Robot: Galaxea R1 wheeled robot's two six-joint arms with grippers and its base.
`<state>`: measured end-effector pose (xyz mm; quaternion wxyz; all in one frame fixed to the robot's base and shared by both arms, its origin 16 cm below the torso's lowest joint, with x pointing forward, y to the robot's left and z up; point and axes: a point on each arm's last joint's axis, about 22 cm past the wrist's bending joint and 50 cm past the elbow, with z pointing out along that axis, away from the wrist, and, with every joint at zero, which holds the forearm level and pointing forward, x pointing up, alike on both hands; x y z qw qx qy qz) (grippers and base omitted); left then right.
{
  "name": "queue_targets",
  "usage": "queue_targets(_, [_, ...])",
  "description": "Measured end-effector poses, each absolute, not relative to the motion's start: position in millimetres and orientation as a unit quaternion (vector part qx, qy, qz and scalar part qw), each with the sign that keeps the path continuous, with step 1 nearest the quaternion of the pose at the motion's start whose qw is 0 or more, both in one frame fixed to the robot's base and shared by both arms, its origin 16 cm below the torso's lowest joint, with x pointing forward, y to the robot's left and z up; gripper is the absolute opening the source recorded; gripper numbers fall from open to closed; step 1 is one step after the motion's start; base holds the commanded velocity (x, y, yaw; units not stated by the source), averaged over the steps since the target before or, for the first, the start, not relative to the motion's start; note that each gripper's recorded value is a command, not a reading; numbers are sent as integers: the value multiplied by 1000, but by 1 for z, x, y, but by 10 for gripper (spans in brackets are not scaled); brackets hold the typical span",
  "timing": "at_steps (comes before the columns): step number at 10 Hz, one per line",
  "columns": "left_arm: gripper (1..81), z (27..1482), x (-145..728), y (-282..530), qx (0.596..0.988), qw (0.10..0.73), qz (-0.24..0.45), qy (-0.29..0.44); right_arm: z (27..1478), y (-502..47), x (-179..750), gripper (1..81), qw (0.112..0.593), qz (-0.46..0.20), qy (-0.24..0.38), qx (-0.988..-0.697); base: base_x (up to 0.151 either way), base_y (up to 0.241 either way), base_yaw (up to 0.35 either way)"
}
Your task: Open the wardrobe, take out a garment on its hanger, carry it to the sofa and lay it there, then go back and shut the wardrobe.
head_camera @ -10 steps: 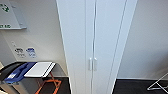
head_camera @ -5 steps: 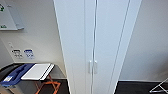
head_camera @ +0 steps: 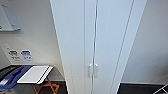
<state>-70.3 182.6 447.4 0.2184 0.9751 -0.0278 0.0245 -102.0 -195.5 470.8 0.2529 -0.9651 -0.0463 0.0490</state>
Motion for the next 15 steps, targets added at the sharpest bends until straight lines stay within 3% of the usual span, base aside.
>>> queue_targets(3, [811,447,-70,183,975,218,24,-28,471,-195,-102,811,253,49,-46,-965,101,0,0])
queue_targets(10, [811,451,-67,191,975,221,24,-28,478,-200,-85,811,263,42,-47,-963,0,0,0])
queue_targets(15, [811,496,-19,221,962,265,56,-33,547,-228,-4,811,316,-6,-49,-947,0,0,0])
